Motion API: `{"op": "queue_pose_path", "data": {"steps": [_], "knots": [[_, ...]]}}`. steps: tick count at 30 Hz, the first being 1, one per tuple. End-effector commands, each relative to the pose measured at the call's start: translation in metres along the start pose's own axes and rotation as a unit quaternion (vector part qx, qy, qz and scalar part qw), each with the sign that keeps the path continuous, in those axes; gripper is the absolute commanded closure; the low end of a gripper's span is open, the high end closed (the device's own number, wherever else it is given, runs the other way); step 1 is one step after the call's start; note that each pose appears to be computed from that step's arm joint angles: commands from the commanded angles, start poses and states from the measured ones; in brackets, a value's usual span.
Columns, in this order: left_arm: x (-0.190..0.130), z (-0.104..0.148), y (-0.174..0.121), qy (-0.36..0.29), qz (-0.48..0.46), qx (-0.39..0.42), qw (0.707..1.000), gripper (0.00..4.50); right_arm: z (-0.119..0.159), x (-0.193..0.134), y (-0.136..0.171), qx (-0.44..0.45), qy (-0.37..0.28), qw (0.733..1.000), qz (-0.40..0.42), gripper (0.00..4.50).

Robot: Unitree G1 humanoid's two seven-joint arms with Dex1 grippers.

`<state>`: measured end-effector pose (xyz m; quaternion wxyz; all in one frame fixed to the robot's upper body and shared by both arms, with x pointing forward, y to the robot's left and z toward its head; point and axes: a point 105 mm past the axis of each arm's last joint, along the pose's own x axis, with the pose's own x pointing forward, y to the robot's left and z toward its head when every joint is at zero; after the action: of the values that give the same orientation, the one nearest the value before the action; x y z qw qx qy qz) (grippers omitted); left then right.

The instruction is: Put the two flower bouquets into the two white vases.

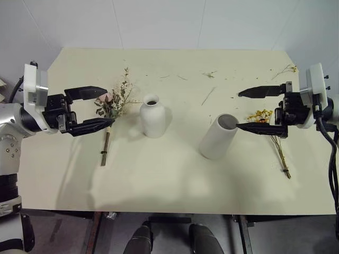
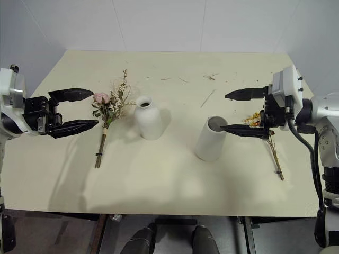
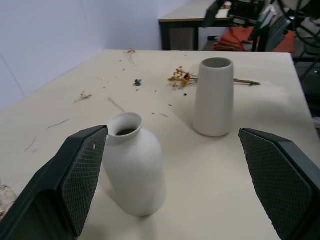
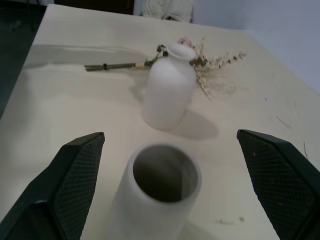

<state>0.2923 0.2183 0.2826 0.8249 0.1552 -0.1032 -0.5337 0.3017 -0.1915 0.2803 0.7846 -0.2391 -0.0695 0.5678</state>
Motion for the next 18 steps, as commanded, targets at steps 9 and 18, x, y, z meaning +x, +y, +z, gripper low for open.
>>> {"op": "queue_pose_path", "data": {"steps": [9,18], "knots": [[-0.029,-0.027,0.001,0.146,0.058,-0.035,0.987,0.01,0.005,-0.005,-0.024,-0.020,-0.020,0.999,-0.021,0.00],[-0.068,-0.077,0.029,0.355,0.234,-0.196,0.883,0.01,0.022,0.014,-0.020,-0.056,-0.045,0.997,0.019,0.00]]}}
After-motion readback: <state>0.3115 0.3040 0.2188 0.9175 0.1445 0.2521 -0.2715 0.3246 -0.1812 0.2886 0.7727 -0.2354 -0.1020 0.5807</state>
